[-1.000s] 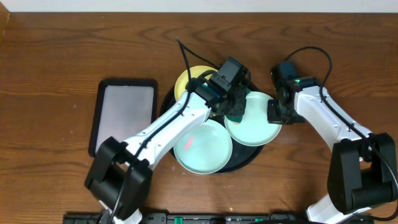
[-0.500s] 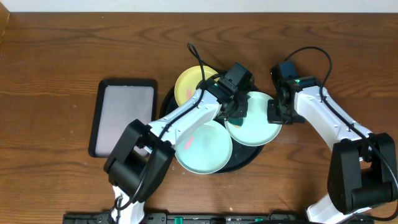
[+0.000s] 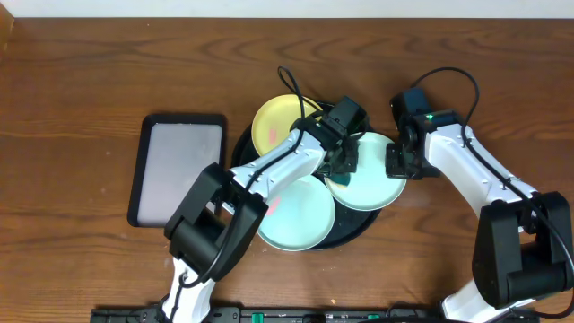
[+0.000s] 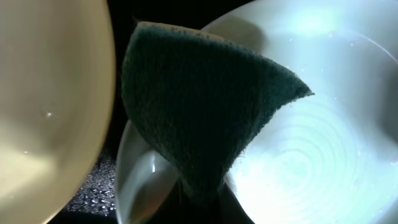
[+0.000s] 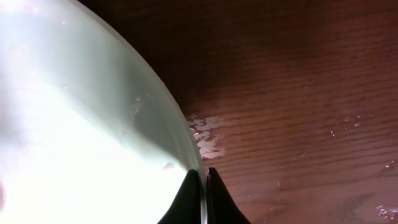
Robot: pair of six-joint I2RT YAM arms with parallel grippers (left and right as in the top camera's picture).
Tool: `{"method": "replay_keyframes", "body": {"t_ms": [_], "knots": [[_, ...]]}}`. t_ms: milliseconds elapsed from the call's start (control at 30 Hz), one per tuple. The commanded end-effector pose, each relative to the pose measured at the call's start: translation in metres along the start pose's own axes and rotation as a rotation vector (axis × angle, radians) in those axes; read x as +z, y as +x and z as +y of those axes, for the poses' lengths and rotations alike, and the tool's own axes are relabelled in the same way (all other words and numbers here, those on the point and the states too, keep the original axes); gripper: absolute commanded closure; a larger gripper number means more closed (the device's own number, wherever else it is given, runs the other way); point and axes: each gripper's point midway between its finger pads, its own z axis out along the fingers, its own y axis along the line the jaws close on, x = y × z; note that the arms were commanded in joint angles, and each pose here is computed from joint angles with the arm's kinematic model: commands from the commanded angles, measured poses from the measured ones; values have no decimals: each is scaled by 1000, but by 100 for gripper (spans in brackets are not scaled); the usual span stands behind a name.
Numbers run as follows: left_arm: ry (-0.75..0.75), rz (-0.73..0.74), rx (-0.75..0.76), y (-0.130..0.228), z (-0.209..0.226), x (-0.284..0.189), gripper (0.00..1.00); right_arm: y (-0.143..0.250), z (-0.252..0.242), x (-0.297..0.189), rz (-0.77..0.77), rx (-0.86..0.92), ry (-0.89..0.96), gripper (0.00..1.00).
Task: Clean dirty plates on tray and stack at the side
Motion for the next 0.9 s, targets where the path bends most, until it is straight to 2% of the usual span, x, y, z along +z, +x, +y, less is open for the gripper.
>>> {"method": "replay_keyframes", "body": {"t_ms": [0, 133, 533, 867], "knots": [[-7, 24, 15, 7, -6, 13, 93, -4, 2, -3, -8, -12, -14, 99], [-7, 32, 57, 13, -10, 20, 93, -4, 2, -3, -8, -12, -14, 99], [-46, 92, 48, 27, 2, 41, 93, -3, 2, -3, -7, -12, -14, 99], [147, 226, 51, 51, -30, 36, 92, -3, 2, -3, -7, -12, -14, 99]]}}
